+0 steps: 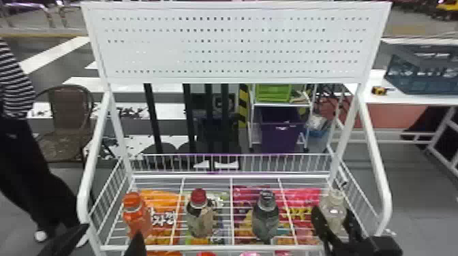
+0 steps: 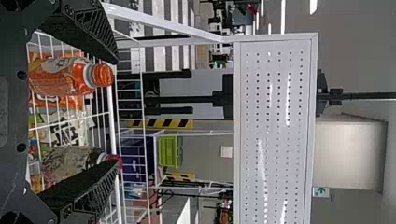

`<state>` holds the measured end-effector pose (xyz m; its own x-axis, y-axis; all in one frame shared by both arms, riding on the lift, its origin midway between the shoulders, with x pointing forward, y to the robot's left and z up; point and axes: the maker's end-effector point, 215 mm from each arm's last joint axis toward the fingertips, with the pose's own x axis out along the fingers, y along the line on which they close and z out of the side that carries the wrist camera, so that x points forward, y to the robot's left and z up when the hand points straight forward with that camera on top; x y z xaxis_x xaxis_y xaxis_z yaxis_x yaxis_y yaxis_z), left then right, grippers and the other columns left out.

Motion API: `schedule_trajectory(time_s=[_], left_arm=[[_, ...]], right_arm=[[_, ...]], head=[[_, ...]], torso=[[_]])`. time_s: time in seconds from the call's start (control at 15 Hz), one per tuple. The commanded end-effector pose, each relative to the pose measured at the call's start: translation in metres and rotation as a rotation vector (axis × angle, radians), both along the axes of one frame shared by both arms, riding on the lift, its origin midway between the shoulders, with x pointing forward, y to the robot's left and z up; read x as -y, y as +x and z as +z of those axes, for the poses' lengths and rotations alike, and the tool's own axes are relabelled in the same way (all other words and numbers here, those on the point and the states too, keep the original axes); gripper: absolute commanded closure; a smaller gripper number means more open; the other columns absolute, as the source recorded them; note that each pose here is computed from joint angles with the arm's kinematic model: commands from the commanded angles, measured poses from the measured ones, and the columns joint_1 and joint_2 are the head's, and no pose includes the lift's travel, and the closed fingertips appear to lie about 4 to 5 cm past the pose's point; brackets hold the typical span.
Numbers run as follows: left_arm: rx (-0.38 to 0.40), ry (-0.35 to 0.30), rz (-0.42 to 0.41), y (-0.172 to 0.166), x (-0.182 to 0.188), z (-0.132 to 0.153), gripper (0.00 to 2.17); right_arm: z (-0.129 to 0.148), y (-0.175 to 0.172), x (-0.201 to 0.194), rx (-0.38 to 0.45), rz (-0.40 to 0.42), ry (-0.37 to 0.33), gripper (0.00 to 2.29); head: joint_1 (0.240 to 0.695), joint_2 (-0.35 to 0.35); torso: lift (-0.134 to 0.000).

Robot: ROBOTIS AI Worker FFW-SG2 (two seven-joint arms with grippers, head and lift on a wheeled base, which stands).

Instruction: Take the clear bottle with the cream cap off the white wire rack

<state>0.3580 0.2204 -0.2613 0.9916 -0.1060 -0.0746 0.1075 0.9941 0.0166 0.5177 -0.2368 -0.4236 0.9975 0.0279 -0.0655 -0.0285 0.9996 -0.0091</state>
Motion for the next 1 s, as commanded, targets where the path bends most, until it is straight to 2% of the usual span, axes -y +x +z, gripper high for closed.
schedule_trajectory(time_s=[0.0, 0.27, 0.47, 0.73, 0.93], left_arm=[[0.003, 0.001, 0.001, 0.003, 0.0, 0.001, 0.13], [0.008, 0.003, 0.01, 0.006, -0.003, 0.0, 0.13], [0.022, 0.003, 0.009, 0.009, -0.003, 0.004, 0.13], [0.027, -0.003, 0.003, 0.01, -0.002, 0.005, 0.13], [0.026, -0.004, 0.005, 0.01, -0.002, 0.004, 0.13]], right_arm=[[0.011, -0.021, -0.002, -0.036, -0.001, 0.023, 0.71], [0.049, -0.088, 0.006, -0.051, 0.016, 0.01, 0.71], [0.087, -0.13, 0.016, -0.014, 0.01, -0.016, 0.71], [0.126, -0.171, 0.012, 0.055, 0.018, -0.026, 0.71], [0.132, -0.184, 0.014, 0.061, 0.017, -0.033, 0.71]], head=[[0.499, 0.0], [0.499, 0.0], [0.499, 0.0], [0.499, 0.0], [0.499, 0.0]], torso=[[0.0], [0.0], [0.0], [0.0], [0.0]])
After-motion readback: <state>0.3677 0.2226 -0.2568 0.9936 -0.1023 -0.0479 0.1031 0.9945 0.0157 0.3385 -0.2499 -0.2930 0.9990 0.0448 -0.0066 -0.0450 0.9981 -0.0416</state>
